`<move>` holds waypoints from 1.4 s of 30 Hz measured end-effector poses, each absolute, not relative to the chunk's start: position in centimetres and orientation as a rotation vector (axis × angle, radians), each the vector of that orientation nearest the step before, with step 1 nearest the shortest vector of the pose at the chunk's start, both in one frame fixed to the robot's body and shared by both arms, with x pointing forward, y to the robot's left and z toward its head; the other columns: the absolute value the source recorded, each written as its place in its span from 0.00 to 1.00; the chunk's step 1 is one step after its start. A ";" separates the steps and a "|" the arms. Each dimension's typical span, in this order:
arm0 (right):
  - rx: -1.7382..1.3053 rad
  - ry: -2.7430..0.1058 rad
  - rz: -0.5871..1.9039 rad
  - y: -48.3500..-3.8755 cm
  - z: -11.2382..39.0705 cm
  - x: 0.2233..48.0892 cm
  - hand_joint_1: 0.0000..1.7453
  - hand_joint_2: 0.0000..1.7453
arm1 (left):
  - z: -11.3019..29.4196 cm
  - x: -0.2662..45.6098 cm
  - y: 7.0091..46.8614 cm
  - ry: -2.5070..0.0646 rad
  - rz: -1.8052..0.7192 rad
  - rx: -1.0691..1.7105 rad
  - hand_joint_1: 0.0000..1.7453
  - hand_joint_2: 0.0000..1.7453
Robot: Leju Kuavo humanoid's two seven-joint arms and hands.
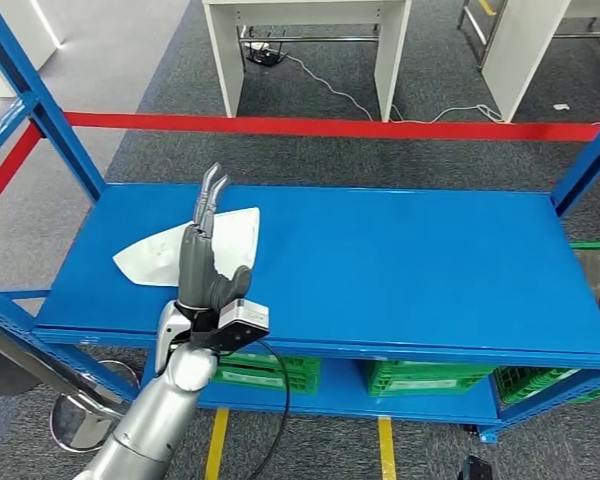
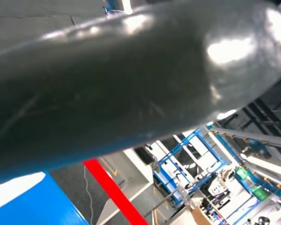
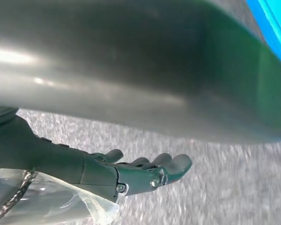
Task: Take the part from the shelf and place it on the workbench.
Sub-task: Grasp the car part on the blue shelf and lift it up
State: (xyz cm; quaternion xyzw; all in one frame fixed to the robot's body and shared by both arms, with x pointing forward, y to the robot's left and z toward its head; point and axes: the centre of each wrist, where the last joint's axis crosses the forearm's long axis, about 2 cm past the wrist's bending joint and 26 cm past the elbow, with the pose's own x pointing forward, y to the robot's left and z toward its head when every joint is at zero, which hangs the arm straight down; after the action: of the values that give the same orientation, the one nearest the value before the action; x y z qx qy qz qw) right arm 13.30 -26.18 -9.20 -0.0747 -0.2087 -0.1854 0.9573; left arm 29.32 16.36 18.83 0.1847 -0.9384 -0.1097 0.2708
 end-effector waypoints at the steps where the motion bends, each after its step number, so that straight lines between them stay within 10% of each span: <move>1: -0.151 -0.426 -0.364 -26.2 -9.2 13.4 0.00 0.00 | 18.9 29.3 16.4 -2.529 -0.293 0.499 0.00 0.00; 32: -0.173 -0.379 -0.288 -27.1 -9.1 13.6 0.00 0.00 | 19.9 37.4 20.3 -2.232 -0.652 0.575 0.00 0.00; 37: -0.122 -0.355 -0.264 -27.0 -8.8 14.8 0.00 0.00 | 23.5 44.0 26.0 -2.080 -0.676 0.774 0.00 0.00; 41: -0.105 -0.348 -0.245 -26.8 -8.5 15.8 0.00 0.00 | 25.8 47.0 28.6 -1.972 -0.681 0.862 0.00 1.00; 42: -0.104 -0.352 -0.243 -26.8 -8.4 16.0 0.00 0.00 | 26.1 47.2 28.7 -1.962 -0.684 0.866 0.00 1.00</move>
State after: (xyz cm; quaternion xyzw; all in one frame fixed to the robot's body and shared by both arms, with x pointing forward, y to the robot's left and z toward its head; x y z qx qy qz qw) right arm 15.99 -26.79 -8.39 -0.0514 -0.1747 -0.1206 0.9759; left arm 47.25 28.71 26.09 0.3473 -0.7866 -0.2742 0.4306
